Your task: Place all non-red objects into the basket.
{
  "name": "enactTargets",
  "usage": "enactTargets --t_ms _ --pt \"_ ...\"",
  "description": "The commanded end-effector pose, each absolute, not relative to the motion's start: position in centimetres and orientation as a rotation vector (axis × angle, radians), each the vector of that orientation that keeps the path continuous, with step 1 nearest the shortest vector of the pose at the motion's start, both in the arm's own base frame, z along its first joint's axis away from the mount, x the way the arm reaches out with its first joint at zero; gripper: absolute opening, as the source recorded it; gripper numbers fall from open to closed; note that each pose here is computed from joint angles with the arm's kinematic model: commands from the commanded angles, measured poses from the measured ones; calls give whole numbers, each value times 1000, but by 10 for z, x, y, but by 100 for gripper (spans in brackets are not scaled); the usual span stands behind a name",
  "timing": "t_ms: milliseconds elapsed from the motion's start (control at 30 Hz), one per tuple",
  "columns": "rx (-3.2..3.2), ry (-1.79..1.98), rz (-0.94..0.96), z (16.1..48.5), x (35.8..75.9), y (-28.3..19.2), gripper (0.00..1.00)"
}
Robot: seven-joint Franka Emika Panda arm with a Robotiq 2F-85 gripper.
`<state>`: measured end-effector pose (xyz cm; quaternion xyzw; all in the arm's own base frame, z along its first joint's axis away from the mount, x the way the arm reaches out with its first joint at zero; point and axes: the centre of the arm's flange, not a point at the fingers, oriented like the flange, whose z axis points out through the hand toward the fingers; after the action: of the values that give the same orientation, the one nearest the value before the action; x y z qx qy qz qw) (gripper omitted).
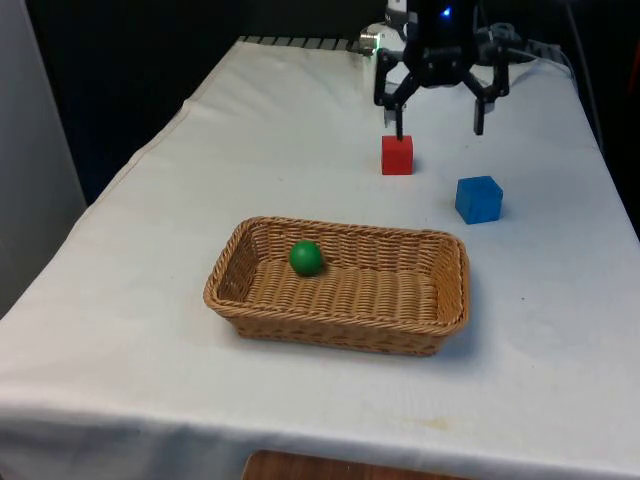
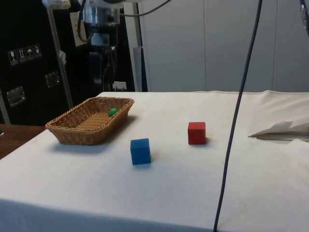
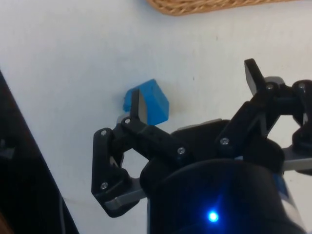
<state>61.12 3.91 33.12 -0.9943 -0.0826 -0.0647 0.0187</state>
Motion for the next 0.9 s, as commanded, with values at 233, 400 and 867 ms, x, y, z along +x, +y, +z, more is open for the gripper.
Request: enactTargets --t_ms 233,400,867 --pt "-3091 -305 -192 330 600 63 100" --pt "-3087 -336 -179 328 591 80 100" --pt "-3062 -415 -173 304 572 105 100"
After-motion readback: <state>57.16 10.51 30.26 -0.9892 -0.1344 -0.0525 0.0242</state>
